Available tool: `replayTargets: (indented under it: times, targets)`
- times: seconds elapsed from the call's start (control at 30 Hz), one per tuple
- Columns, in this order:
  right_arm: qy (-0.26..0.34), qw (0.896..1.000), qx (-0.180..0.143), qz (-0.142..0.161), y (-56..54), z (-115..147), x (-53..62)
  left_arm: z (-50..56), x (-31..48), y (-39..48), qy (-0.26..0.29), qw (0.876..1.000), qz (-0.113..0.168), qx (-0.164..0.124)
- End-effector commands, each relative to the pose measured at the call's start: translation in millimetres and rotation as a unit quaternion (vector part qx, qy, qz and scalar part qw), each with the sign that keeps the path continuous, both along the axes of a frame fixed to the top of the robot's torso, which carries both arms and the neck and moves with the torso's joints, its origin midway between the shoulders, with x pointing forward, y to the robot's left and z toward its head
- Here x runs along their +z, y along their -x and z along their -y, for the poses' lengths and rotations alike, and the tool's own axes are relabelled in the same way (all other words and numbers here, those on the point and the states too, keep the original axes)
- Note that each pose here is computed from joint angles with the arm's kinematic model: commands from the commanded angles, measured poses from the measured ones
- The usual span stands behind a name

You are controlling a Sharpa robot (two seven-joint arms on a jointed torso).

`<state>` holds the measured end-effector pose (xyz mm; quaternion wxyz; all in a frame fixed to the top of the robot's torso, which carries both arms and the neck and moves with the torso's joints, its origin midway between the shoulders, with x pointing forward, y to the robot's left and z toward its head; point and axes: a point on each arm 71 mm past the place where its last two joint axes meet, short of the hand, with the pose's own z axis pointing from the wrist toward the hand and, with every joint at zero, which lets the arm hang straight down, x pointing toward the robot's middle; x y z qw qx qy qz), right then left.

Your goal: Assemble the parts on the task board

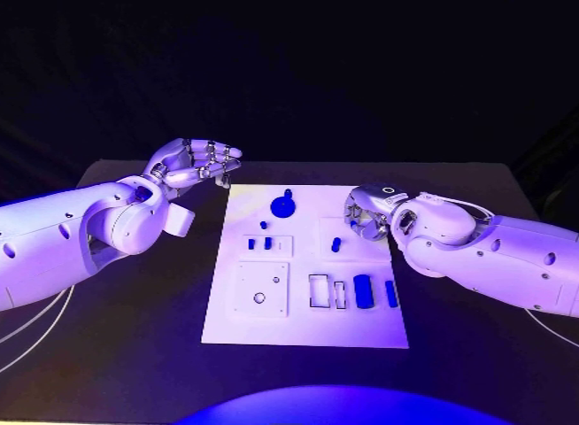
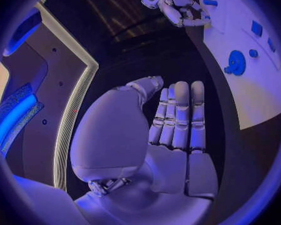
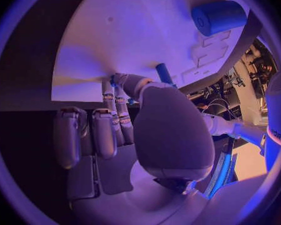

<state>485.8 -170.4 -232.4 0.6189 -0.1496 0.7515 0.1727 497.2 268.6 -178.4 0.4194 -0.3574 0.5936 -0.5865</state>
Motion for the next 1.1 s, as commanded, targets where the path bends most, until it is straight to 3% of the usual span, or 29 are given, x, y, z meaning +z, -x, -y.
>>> replayTargets:
  times: [0.03, 0.53, 1.1]
  targets:
    - [0.036, 0.999, 0.001, -0.014, 7.2, -1.0, -14.1, 1.5, 2.3, 0.3, 0.005, 1.0, 0.009, 0.0]
    - [-0.027, 0.999, -0.001, 0.047, 13.9, 0.0, 2.0, 0.3, 2.3, -0.4, 0.006, 1.0, 0.011, 0.002]
    - [-0.118, 0.991, 0.021, 0.059, 34.2, -1.0, 29.9, 0.0, 1.8, -1.3, 0.007, 1.0, 0.01, 0.003]
